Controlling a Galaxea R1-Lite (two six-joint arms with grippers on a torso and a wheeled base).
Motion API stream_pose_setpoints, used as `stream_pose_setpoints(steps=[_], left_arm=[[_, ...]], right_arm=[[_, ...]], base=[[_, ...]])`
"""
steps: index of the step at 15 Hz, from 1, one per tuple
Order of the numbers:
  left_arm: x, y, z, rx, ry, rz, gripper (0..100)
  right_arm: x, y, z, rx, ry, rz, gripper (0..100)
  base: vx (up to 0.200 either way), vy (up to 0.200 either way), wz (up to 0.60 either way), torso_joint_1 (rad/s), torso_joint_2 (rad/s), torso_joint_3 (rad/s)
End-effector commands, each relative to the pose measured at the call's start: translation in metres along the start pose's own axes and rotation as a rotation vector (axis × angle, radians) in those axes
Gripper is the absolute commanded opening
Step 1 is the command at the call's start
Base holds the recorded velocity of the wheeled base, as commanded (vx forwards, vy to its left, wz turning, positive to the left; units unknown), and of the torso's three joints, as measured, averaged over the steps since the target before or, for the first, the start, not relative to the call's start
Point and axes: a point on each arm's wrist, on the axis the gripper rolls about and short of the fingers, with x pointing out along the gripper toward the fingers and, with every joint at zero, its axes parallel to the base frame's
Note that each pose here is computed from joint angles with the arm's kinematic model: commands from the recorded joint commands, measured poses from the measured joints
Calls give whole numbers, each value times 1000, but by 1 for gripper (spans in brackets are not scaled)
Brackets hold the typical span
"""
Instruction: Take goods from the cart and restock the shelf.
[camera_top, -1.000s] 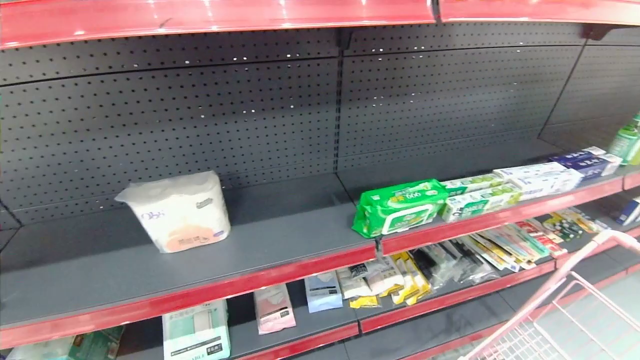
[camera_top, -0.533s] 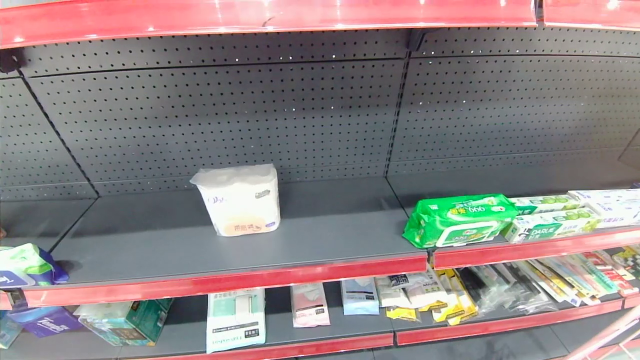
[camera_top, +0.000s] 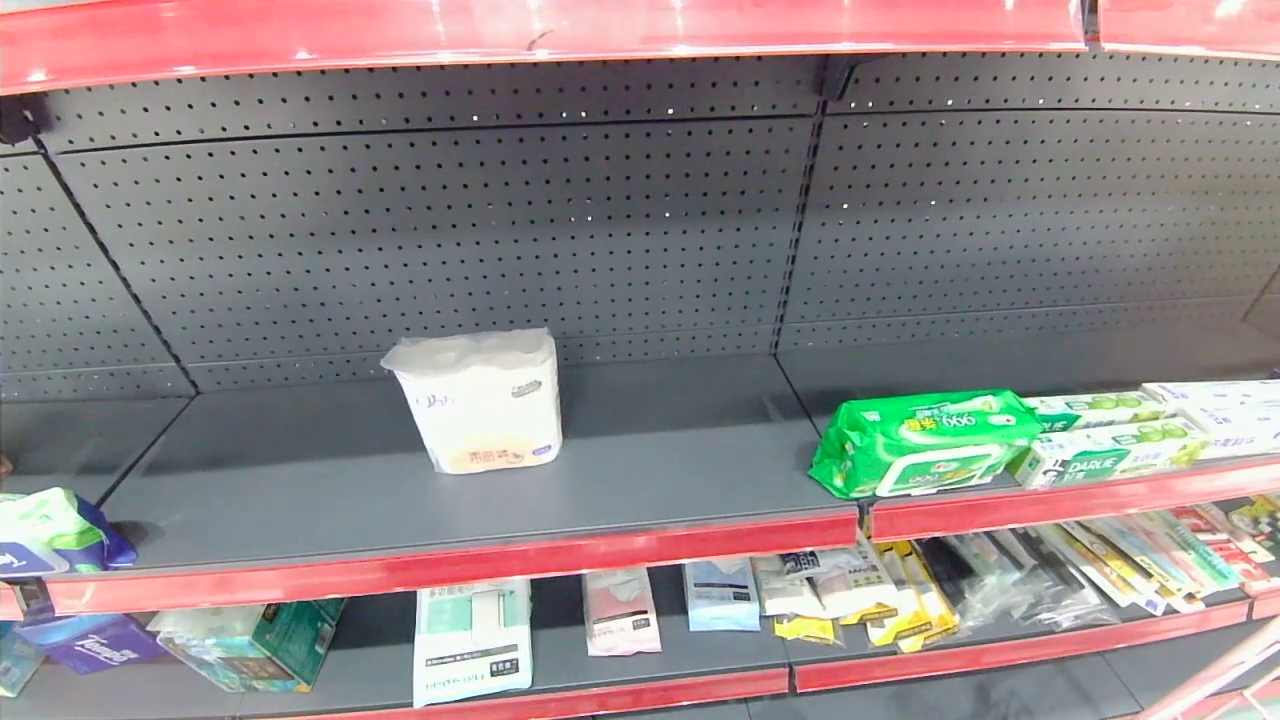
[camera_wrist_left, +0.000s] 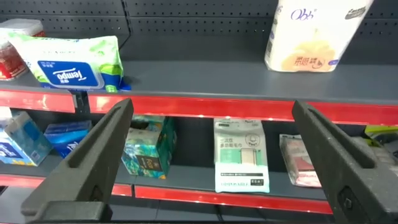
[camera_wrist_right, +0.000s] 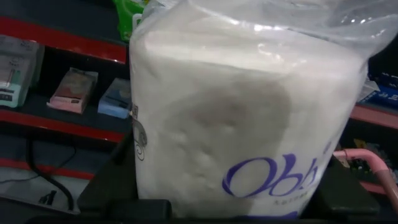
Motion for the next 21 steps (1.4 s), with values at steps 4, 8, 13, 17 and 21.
stream_pose_setpoints(steps=[4,8,13,17,21], left_arm=[[0,0,0,0,2,1,100],[0,0,0,0,2,1,100],[0,0,0,9,0,-8,100],[2,0,55,-40,-26,-74,100],[53,-1,103,-96,139,-55,100]], right_arm=[[-1,-1,-1,6,-9,-1,0],[-1,-1,0,17,-21,-3,0],[-4,-3,0,51,-61,-18,0],[-1,-8,1,54,-82,12,0],[16,-5,21,33,-86,88,0]], base=[[200,0,0,-8,1,2],[0,0,0,0,0,0],[0,0,0,0,0,0],[0,0,0,0,0,0],[0,0,0,0,0,0]])
